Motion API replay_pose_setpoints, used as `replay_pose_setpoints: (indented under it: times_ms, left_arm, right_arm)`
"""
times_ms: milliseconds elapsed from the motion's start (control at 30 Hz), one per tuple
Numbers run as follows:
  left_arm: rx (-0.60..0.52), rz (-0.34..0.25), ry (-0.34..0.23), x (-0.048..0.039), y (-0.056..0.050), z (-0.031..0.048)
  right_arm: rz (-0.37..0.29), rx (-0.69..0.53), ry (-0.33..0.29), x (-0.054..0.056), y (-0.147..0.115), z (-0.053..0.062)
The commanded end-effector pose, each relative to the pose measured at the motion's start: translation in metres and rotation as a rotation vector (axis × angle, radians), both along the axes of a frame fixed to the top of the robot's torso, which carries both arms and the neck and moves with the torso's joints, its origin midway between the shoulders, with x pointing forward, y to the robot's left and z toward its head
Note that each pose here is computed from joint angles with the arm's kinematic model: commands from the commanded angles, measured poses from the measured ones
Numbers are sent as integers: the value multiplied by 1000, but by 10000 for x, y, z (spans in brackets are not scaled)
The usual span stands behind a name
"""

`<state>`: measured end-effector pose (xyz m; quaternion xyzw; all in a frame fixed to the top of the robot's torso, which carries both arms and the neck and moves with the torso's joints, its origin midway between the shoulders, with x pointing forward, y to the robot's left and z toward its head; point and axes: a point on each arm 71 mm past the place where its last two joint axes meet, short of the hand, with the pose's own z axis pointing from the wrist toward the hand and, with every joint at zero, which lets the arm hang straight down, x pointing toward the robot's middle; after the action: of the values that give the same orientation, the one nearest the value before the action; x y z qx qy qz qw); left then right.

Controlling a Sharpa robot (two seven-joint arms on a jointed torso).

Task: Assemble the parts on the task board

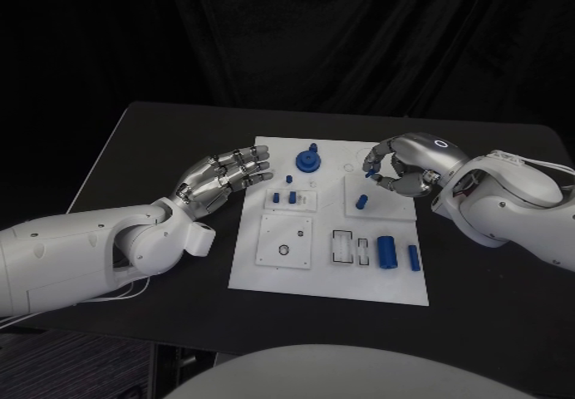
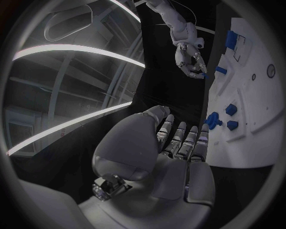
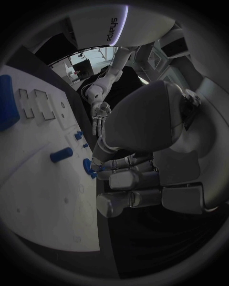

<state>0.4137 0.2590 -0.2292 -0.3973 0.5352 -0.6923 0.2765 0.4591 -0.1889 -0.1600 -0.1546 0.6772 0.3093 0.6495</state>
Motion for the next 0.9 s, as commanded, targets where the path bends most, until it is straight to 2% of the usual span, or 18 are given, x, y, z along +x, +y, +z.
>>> replay_pose_setpoints:
  times_ms: [33, 167, 500, 633, 900]
  left_arm:
    - [-64, 28, -89, -3, 15, 72]
    - [-62, 29, -88, -3, 21, 71]
    - [-66, 18, -83, 5, -1, 62]
    - [-65, 16, -81, 8, -8, 59]
    - [-64, 9, -74, 6, -26, 54]
  right_arm:
    - [27, -29, -19, -98, 101, 21]
    - [96, -36, -3, -278, 318, 14]
    - [227, -56, 14, -515, 758, -91]
    - [258, -66, 22, -557, 887, -144]
    - [284, -104, 56, -572, 1059, -288]
